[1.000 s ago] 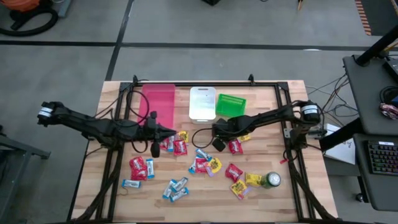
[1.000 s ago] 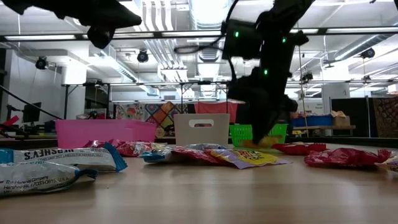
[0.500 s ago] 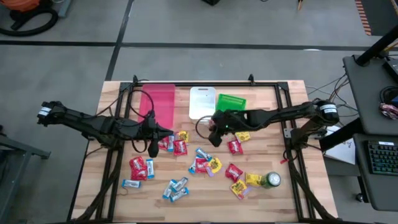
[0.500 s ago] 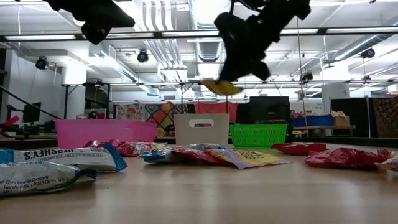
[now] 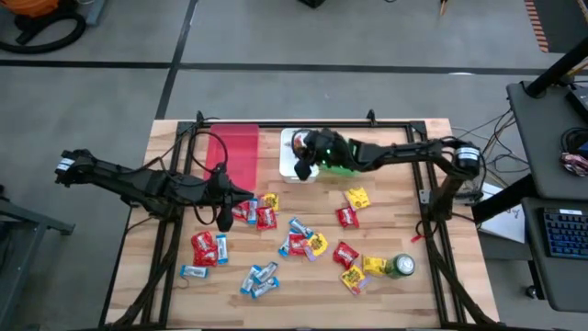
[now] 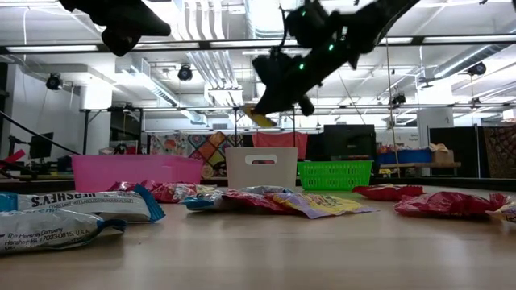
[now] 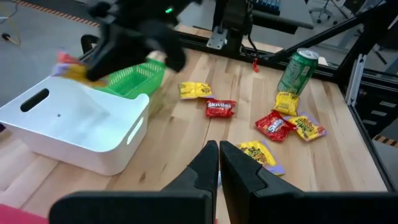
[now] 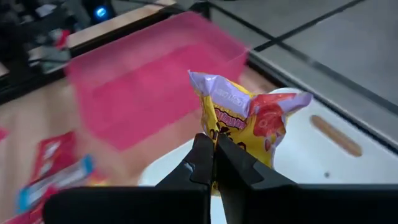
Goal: Sort candy
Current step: Put the yellow candy into the white bin
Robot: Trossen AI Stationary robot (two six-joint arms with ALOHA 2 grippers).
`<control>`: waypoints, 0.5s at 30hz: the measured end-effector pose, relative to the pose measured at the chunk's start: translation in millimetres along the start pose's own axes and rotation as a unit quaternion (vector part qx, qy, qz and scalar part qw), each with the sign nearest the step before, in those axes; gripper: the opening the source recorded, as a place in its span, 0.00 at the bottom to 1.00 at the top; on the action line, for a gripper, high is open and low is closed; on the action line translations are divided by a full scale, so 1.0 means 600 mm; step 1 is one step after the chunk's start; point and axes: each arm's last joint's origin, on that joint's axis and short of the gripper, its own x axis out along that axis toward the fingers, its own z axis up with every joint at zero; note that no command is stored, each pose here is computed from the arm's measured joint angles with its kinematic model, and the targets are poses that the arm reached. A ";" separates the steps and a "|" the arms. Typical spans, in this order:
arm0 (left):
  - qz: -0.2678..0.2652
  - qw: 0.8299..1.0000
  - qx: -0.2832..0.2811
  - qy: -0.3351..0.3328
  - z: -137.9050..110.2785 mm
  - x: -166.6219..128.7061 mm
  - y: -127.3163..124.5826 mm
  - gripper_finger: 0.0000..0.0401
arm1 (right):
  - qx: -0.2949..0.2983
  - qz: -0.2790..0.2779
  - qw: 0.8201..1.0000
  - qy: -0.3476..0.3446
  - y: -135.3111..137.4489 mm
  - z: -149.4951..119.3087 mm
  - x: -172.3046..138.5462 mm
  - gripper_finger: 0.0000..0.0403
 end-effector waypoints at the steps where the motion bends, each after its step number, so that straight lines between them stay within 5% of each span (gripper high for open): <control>1: 0.000 1.000 0.000 0.000 0.000 0.000 0.000 0.00 | 0.003 -0.005 1.000 -0.004 -0.008 -0.002 0.008 0.02; 7: 0.005 1.000 -0.009 0.014 -0.005 0.001 0.001 0.00 | 0.028 -0.028 0.999 -0.006 -0.042 -0.010 0.034 0.05; 15: 0.007 1.000 -0.018 0.017 -0.006 0.002 0.001 0.00 | 0.040 -0.031 0.999 -0.008 -0.047 -0.010 0.036 0.28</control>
